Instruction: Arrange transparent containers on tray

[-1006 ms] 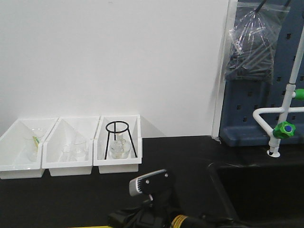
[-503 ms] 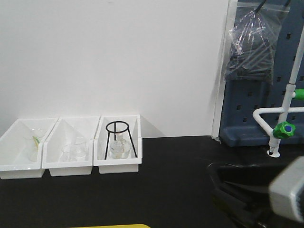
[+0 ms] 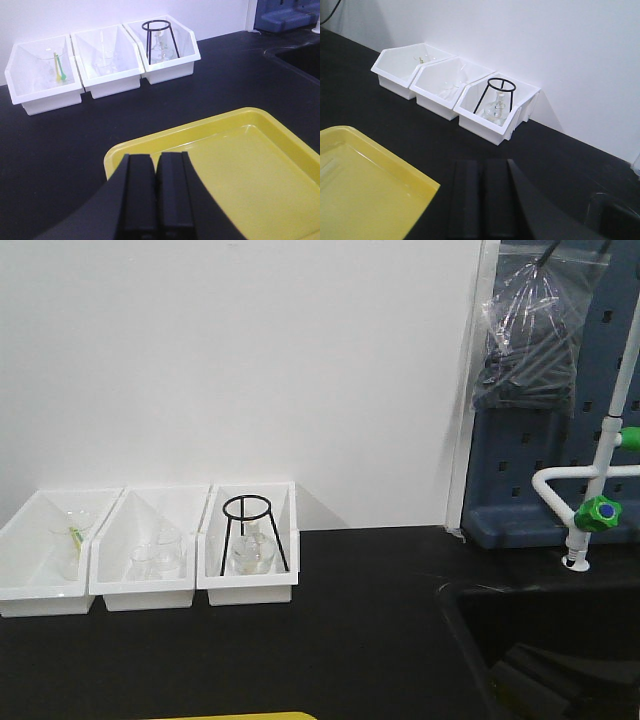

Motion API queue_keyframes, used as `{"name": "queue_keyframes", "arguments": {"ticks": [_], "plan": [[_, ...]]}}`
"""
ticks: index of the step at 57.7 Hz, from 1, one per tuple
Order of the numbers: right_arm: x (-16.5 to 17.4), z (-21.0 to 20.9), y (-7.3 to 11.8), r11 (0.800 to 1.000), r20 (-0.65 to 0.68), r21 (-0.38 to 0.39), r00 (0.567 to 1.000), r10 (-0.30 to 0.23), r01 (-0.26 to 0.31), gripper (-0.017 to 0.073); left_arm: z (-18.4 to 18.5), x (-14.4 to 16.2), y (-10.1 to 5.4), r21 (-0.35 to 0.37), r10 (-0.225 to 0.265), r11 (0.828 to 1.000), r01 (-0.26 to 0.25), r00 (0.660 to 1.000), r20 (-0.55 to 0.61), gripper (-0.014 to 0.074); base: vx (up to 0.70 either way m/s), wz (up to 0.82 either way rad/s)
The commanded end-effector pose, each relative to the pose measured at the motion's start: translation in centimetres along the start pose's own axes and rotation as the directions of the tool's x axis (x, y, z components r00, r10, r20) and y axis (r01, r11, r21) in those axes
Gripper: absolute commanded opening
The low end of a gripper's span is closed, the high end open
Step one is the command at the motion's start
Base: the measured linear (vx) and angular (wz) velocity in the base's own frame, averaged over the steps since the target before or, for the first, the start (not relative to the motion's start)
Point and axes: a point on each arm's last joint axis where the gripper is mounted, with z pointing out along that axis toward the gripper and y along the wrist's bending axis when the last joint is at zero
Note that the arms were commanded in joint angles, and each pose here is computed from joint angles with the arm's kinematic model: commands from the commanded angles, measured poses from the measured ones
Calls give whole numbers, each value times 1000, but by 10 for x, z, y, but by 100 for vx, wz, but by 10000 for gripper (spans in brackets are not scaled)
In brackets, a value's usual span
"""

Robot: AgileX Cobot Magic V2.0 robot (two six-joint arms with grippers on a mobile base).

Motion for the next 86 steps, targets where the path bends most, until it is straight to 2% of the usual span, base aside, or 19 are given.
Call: {"name": "queue_keyframes", "arguments": {"ticks": [1,25,29,32,40,44,51,56,62,65,86], "plan": [[-12,-3,0,999,61,-16,998,-28,29,-11,-2,-12,0,6,-2,1000,1,997,81,-6,0,0],[-12,-3,0,999,61,-16,998,-28,29,-11,-3,-13,0,1,2,1000,-2,996,89,-6,0,0],[-12,-3,0,999,61,-16,998,-28,29,-11,-7,-11,3,-55,61,997,-55,992,109,-6,0,0],[-12,-3,0,999,61,-16,998,-28,29,-11,-9,-8,6,-110,91,991,-77,987,132,-6,0,0],[-12,-3,0,999,61,-16,998,-28,29,-11,-1,12,10,-233,143,968,-96,970,195,-6,0,0],[-12,-3,0,999,61,-16,998,-28,29,-11,14,23,12,-253,151,962,-102,971,185,-6,0,0],[-12,-3,0,999,64,-18,998,-28,29,-11,42,52,15,-246,163,963,-113,967,195,-6,0,0],[-12,-3,0,999,64,-19,998,-28,29,-11,60,77,16,-228,146,969,-99,968,202,-6,0,0],[-12,-3,0,999,62,-17,998,-28,29,-11,73,100,15,-201,89,979,-42,968,233,-6,0,0],[-12,-3,0,999,62,-17,998,-28,29,-11,72,99,16,-206,93,977,-51,976,199,-6,0,0],[-12,-3,0,999,63,-17,998,-28,29,-11,72,99,16,-207,97,977,-55,975,199,-6,0,0]]}}
